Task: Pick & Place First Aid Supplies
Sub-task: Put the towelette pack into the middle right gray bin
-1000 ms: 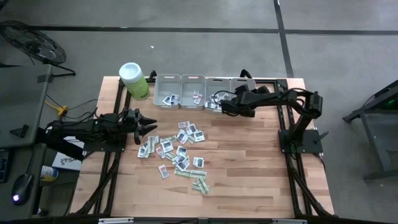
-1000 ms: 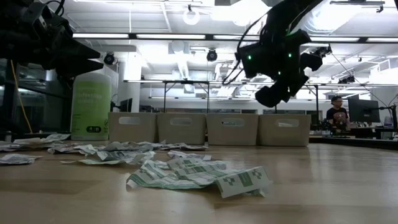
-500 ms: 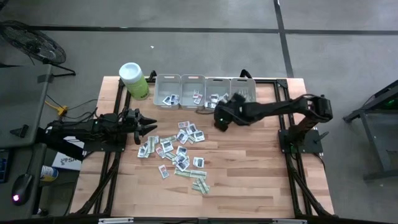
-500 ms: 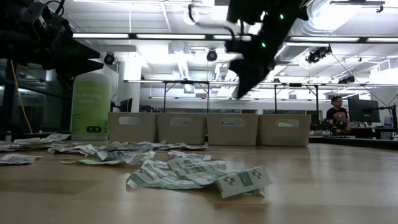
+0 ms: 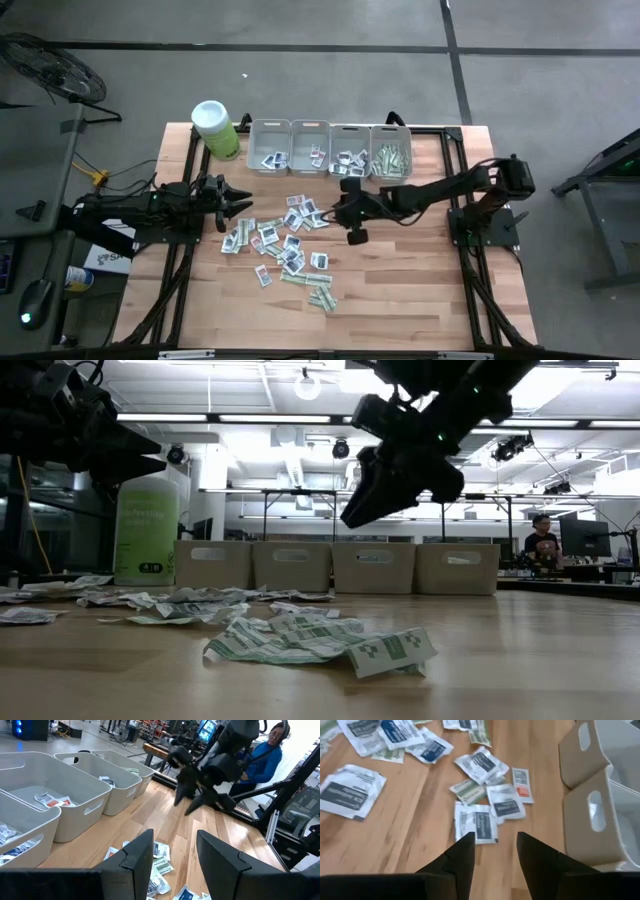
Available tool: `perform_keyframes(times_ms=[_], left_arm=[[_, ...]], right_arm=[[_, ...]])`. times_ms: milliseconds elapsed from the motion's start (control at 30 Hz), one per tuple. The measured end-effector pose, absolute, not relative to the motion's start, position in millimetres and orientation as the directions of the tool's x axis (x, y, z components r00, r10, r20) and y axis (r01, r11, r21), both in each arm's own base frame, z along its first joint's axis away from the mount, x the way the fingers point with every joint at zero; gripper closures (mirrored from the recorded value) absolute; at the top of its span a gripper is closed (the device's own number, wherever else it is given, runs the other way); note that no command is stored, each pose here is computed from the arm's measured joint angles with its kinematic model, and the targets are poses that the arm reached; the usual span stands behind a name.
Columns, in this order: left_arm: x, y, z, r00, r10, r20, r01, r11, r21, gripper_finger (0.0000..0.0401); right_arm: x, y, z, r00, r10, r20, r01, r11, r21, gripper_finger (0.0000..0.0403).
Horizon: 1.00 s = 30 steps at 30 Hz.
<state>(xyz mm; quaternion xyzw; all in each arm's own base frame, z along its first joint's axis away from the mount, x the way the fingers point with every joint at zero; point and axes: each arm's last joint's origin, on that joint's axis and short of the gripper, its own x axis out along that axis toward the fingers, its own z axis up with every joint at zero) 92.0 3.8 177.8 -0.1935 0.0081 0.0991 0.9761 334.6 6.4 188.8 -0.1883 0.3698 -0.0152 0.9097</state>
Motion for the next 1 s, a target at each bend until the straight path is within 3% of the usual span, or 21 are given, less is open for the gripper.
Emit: perform_keyframes(times_ms=[333, 600, 1000], left_arm=[[92, 4, 178, 0.980, 0.190, -0.054, -0.197, 0.906, -0.376, 0.0251], [92, 4, 178, 0.980, 0.190, -0.055, -0.197, 0.906, -0.376, 0.0251], [92, 4, 178, 0.980, 0.190, -0.054, -0.197, 0.905, -0.376, 0.0251]], right_arm=[[334, 13, 172, 0.765, -0.220, -0.605, -0.059, 0.912, -0.406, 0.0263], [345, 14, 137, 0.724, -0.207, -0.658, -0.110, 0.907, -0.407, 0.0263], [366, 22, 120, 0.707, -0.192, -0.681, -0.216, 0.858, -0.466, 0.0263]])
